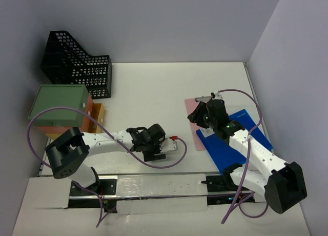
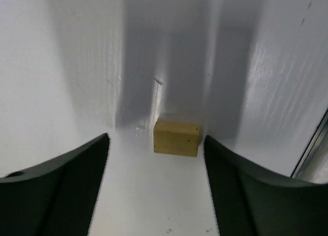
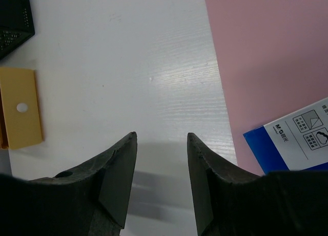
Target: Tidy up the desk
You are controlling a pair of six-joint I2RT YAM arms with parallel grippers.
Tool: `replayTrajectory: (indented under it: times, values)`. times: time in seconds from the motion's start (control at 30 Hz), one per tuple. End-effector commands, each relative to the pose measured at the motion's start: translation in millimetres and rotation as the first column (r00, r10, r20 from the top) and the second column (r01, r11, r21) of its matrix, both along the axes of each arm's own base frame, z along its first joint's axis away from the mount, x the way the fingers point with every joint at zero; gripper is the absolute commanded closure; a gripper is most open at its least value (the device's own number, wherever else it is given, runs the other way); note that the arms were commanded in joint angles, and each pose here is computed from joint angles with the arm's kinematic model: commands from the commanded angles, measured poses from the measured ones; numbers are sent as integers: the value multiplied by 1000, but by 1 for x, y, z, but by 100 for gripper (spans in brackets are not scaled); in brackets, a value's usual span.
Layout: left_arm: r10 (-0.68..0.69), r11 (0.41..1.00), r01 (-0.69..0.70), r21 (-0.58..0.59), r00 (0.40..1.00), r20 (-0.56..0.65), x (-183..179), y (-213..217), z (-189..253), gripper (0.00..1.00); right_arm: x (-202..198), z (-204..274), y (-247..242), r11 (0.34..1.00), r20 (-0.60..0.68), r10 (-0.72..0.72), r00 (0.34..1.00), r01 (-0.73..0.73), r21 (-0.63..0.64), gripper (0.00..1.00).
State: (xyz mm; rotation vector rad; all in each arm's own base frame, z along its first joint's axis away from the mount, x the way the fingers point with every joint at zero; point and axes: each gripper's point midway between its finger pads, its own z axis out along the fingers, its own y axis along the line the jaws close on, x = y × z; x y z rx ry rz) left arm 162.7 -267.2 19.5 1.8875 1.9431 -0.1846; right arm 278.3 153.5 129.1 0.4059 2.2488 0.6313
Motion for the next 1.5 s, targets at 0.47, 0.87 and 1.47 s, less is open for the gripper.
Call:
replayTrajectory:
  times: [0.47,0.87,1.47]
  values:
    - [-20,999,20,-45,1000,0,3,-9,32,85,7,2,2,1000,36,4,999,-4,12,50]
    - [89,996,-91,2,965,-247,-36,-43,24,21,1,4,-2,1000,44,-4,999,3,6,50]
    - [284,950,-269,161,956,-79,-1,-28,-8,39,-3,-9,-10,999,32,-16,999,17,-29,50]
